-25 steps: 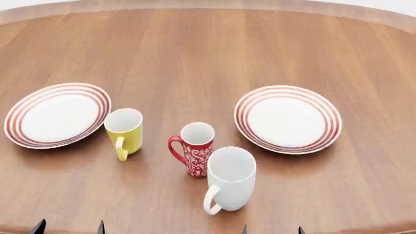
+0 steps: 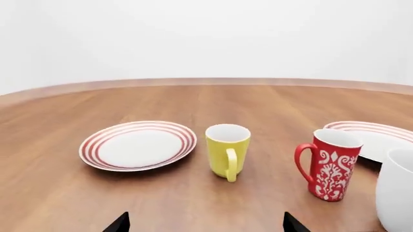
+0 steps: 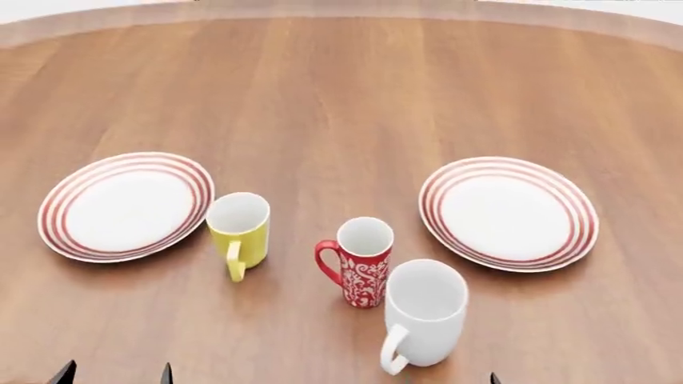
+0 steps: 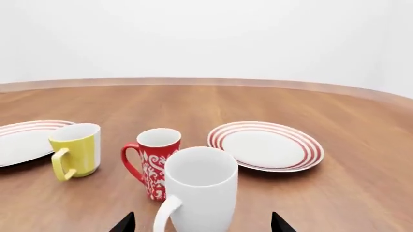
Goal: Put the red mug on the left plate.
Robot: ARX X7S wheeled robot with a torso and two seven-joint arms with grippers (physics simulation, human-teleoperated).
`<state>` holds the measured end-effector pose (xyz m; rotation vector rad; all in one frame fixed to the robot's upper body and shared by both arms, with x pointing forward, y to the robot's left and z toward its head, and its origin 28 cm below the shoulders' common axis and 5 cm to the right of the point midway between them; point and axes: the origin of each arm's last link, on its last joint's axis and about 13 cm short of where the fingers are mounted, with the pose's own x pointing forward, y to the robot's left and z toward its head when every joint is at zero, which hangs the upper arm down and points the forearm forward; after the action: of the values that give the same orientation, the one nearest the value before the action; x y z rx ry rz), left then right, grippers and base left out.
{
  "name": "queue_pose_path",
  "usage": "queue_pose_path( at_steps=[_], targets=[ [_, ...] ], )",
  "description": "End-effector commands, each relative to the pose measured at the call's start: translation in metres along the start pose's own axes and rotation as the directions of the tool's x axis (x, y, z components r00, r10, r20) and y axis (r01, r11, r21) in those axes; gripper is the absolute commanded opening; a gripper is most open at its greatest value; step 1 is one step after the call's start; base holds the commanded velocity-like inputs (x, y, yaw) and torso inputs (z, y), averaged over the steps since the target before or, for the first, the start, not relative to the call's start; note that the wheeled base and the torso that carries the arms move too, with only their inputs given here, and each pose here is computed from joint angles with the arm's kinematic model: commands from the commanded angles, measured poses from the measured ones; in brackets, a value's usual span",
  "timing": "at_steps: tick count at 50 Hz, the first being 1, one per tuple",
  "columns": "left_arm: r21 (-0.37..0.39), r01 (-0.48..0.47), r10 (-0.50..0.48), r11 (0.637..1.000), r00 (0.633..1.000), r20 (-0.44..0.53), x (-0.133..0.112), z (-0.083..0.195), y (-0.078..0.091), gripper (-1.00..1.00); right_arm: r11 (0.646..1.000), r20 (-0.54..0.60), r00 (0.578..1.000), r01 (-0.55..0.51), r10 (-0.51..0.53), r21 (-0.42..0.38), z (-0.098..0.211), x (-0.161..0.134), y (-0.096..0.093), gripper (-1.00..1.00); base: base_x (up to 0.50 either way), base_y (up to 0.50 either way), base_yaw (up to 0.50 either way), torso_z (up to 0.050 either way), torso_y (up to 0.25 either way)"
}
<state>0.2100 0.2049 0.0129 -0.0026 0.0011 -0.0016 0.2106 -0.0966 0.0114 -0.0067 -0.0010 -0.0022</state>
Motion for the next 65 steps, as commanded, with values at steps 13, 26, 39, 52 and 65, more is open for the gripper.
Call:
queue_pose_path(
  at_steps=[13,26,39,52,65],
  targets=[
    [0.003,0.002,-0.002,1.0,1.0,0.003,0.0,0.0,0.0,1.0,1.0,0.004,1.0,-0.005,0.005,-0.005,0.0,0.0,0.001,1.0,0.29,0.41,0.0,0.0,0.0],
    [0.004,0.003,-0.003,1.0,1.0,0.003,0.0,0.0,0.0,1.0,1.0,0.003,1.0,-0.004,0.004,-0.005,0.0,0.0,0.001,1.0,0.32,0.41,0.0,0.0,0.0],
    [0.005,0.003,-0.003,1.0,1.0,0.002,0.0,0.0,0.0,1.0,1.0,0.004,1.0,0.005,-0.005,0.009,0.001,0.001,0.0,1.0,0.41,0.41,0.0,0.0,0.0],
    [0.006,0.002,-0.002,1.0,1.0,-0.001,0.0,-0.001,0.0,1.0,1.0,0.002,1.0,0.006,-0.006,0.013,0.001,0.0,0.0,1.0,0.5,0.34,0.0,0.0,0.0],
    [0.011,-0.005,0.005,1.0,1.0,-0.002,0.0,-0.001,0.001,1.0,0.994,-0.109,0.992,0.073,-0.064,0.084,0.027,-0.008,0.009,1.0,0.17,0.1,0.0,0.0,0.0]
  ],
)
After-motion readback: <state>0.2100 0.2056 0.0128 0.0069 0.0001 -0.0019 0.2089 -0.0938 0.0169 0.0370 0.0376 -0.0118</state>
